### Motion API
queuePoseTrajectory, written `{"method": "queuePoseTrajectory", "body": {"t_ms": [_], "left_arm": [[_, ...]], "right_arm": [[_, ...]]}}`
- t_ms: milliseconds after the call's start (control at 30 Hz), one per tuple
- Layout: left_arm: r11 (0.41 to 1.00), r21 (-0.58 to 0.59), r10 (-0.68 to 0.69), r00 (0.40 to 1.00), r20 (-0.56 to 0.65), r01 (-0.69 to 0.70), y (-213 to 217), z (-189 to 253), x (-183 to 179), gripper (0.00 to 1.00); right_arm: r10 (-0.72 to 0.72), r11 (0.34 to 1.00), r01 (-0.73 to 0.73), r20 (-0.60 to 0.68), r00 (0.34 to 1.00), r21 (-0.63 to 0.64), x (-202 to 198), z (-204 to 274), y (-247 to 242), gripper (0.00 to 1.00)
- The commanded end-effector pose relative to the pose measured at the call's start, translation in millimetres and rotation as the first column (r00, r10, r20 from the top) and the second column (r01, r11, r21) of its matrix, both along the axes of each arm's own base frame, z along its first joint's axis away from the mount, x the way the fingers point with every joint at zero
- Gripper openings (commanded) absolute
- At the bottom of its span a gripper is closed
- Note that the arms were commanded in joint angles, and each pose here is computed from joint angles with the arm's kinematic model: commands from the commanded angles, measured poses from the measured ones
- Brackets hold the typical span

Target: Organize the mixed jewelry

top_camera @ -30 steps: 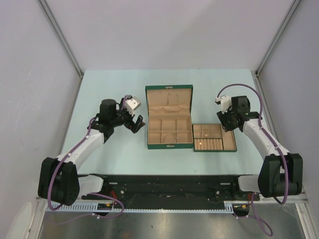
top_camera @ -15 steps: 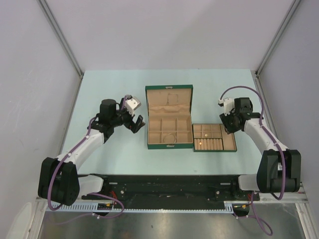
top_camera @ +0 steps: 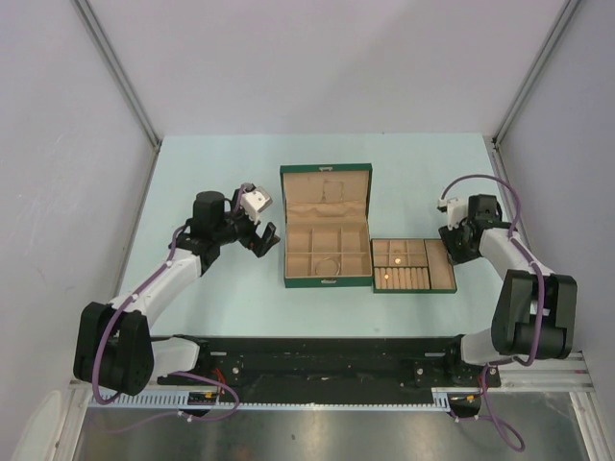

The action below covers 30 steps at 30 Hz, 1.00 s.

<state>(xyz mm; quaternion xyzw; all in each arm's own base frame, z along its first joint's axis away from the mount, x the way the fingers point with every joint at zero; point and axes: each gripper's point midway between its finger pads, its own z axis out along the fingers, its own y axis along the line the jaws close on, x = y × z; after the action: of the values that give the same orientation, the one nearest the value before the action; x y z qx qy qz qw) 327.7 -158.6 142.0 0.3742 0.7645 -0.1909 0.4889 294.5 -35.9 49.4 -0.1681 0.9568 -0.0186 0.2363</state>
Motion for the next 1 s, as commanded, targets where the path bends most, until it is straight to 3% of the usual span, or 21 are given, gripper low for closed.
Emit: {"method": "queuePoseTrajectory", "body": {"t_ms": [0,633,967], "left_arm": [[1.0,-0.015,-0.021,1.0,0.006,0.021,-3,4,0,1.0],[1.0,-0.014,-0.02,1.0,0.004,0.02,-3,4,0,1.0],[1.0,-0.013,-0.022,1.0,0.004,0.022,-3,3,0,1.0]], "right_arm": [[-0.001,1.0,0.001,0.017,1.0,0.009,7,-7,-8,0.39],[-0.011,0.999,0.013,-0.048,0.999,0.05,7,-36,-10,0.37],[-0.026,0.998,0.03,-0.068,0.997,0.052,5,-41,-11,0.03]]}}
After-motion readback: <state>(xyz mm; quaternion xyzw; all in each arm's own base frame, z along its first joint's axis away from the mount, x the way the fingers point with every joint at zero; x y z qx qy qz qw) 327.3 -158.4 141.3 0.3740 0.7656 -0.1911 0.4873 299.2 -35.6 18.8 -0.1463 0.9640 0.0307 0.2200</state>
